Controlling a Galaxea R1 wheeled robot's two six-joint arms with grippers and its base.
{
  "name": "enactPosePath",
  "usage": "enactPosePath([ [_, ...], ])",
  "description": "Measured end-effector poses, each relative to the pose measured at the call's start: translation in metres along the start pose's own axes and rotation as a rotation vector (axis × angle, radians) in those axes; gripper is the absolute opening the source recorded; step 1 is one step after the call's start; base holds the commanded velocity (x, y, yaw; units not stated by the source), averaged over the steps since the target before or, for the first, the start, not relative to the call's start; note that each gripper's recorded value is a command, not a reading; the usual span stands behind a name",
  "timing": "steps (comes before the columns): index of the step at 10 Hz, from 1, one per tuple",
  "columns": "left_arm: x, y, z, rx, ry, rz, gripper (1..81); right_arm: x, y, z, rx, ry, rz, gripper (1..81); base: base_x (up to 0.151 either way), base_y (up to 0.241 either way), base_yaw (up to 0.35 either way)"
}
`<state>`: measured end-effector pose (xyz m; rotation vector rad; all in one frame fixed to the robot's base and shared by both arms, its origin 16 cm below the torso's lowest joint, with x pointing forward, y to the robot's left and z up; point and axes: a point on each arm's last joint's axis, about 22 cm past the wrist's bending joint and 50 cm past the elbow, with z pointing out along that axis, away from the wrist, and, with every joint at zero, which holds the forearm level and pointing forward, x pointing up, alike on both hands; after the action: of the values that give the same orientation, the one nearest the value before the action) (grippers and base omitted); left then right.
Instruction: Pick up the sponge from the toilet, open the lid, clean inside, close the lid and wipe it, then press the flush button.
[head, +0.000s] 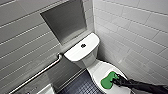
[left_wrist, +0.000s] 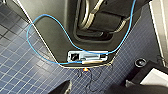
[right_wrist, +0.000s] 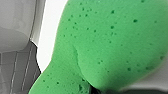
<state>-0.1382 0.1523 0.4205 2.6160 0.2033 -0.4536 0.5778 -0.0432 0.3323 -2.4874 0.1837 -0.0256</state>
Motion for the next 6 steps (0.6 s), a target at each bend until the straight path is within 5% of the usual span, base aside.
enactPosePath([
  [6, 0.001, 0.002, 0.0, -0.01, 0.013, 0.001, 81.1, -0.076, 0.117, -0.08, -0.048, -0.036, 0.082, 1.0, 0.0, 0.0, 0.0],
])
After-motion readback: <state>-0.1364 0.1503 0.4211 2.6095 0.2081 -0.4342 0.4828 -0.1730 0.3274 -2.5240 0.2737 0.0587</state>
